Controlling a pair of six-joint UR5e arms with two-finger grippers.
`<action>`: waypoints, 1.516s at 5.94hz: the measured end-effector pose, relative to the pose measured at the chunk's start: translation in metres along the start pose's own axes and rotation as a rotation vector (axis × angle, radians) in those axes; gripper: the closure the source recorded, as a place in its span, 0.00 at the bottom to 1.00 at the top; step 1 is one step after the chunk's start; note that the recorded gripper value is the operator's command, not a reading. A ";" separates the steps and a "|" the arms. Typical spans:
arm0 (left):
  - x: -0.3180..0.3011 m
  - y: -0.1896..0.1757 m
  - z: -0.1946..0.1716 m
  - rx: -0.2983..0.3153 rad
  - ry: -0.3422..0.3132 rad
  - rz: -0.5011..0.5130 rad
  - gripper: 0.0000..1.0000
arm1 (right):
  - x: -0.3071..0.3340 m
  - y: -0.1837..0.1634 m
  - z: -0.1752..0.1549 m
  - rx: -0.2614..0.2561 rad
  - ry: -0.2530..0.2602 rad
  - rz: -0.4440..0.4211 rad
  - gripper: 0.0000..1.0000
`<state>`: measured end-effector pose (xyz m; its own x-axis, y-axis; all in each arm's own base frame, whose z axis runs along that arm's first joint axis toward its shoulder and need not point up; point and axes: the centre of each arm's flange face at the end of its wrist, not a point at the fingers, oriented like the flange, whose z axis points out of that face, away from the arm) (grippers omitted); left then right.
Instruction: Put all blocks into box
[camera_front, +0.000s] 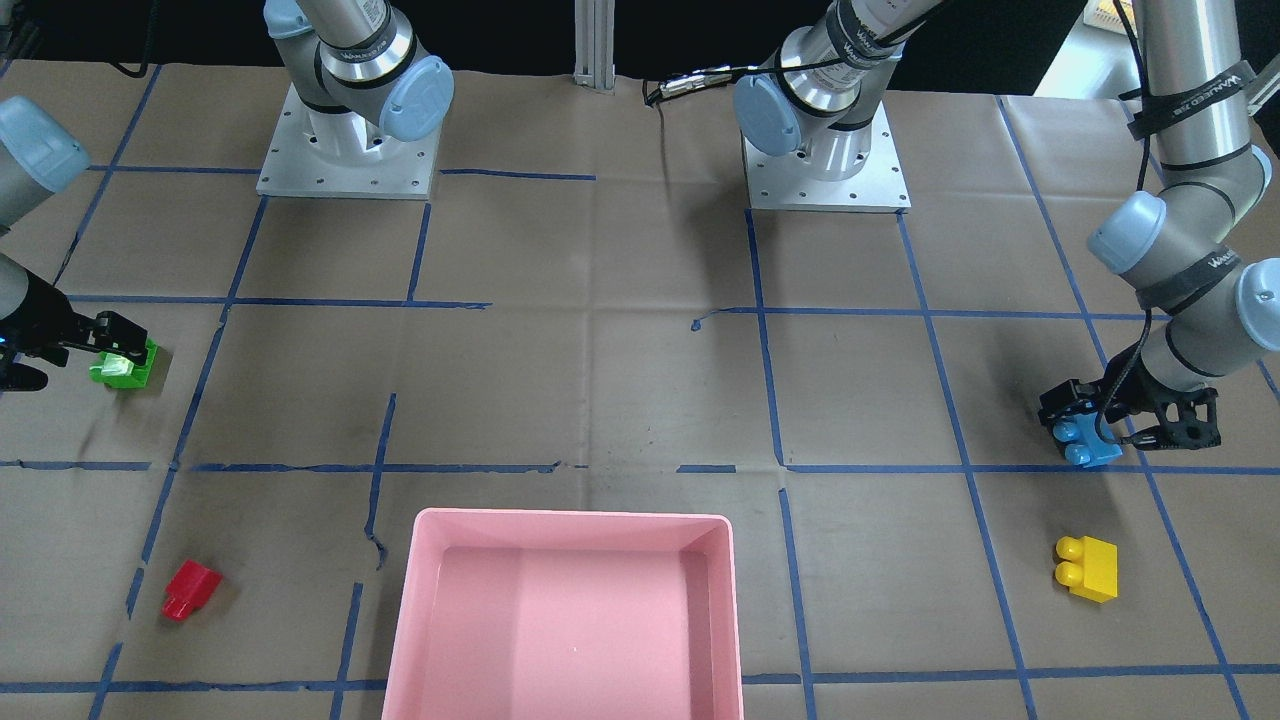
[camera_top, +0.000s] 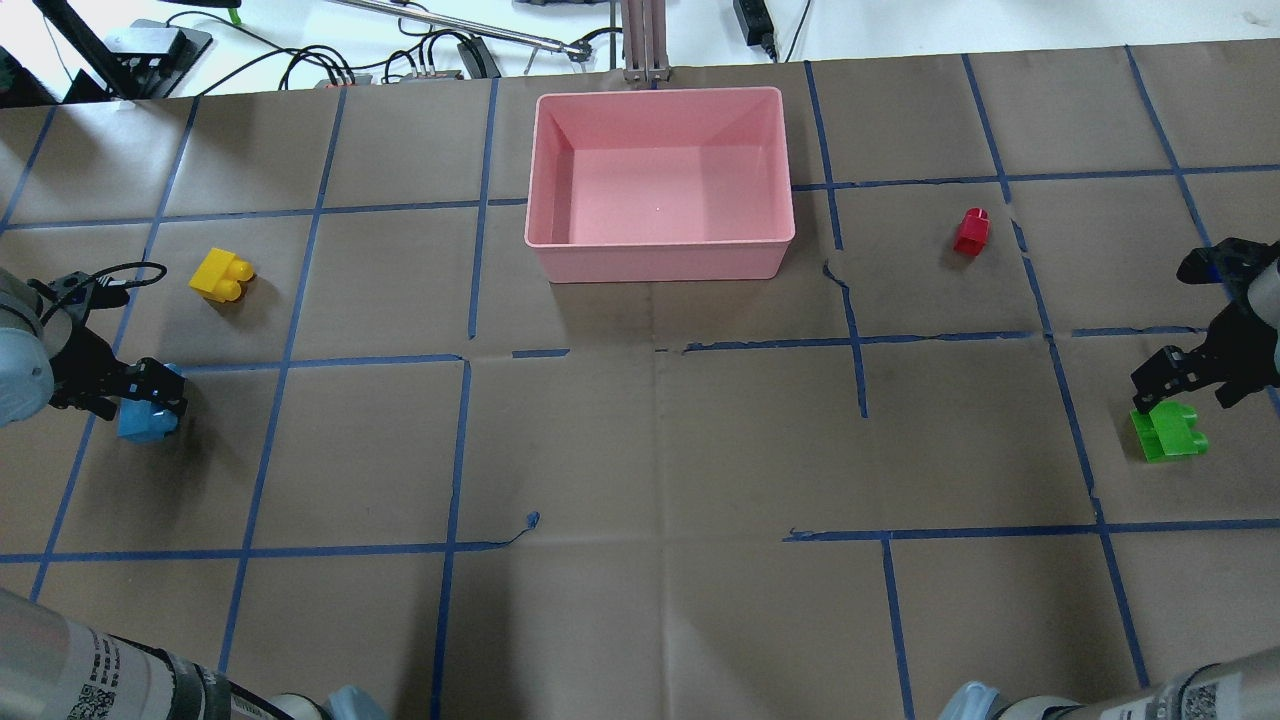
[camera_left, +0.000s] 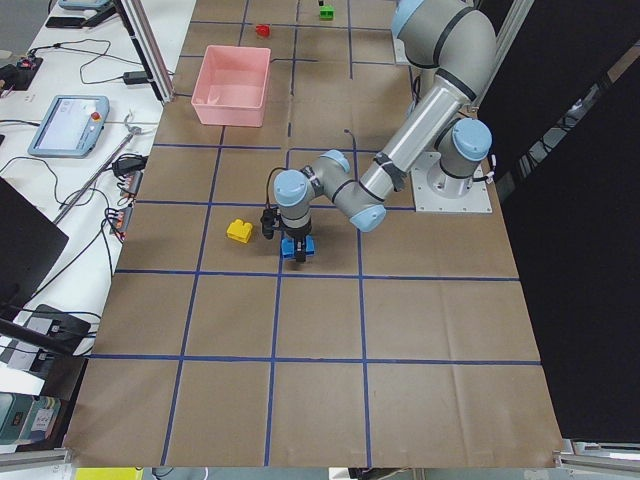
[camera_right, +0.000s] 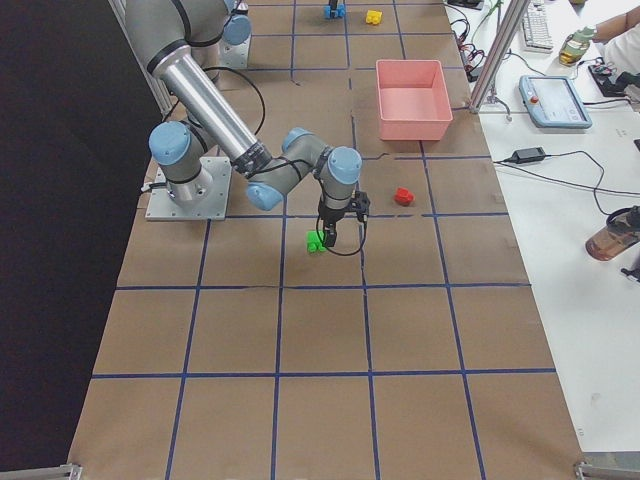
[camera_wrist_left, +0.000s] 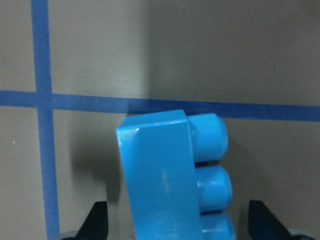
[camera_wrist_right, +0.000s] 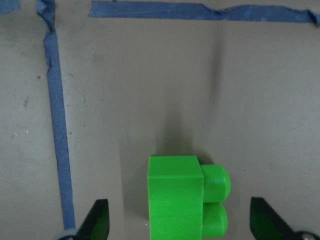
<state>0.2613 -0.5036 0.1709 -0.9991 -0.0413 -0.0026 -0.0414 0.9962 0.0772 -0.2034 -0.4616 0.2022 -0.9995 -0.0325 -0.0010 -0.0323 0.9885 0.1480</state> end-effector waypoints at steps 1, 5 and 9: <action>0.000 -0.001 0.003 -0.003 0.005 0.003 0.76 | 0.003 -0.001 0.013 -0.009 -0.005 0.003 0.00; 0.026 -0.015 -0.036 0.068 0.007 0.080 1.00 | 0.008 0.004 0.034 -0.042 -0.009 -0.010 0.01; 0.291 -0.129 -0.166 0.208 -0.025 0.403 1.00 | 0.006 0.007 0.037 -0.046 -0.007 -0.002 0.56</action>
<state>-0.0236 -0.6567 0.3255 -0.9350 0.3528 -0.0377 0.3546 0.9266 -0.1252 -0.2100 -0.4498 0.1664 -0.9994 -0.0331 -0.0083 -0.0341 0.9805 0.1933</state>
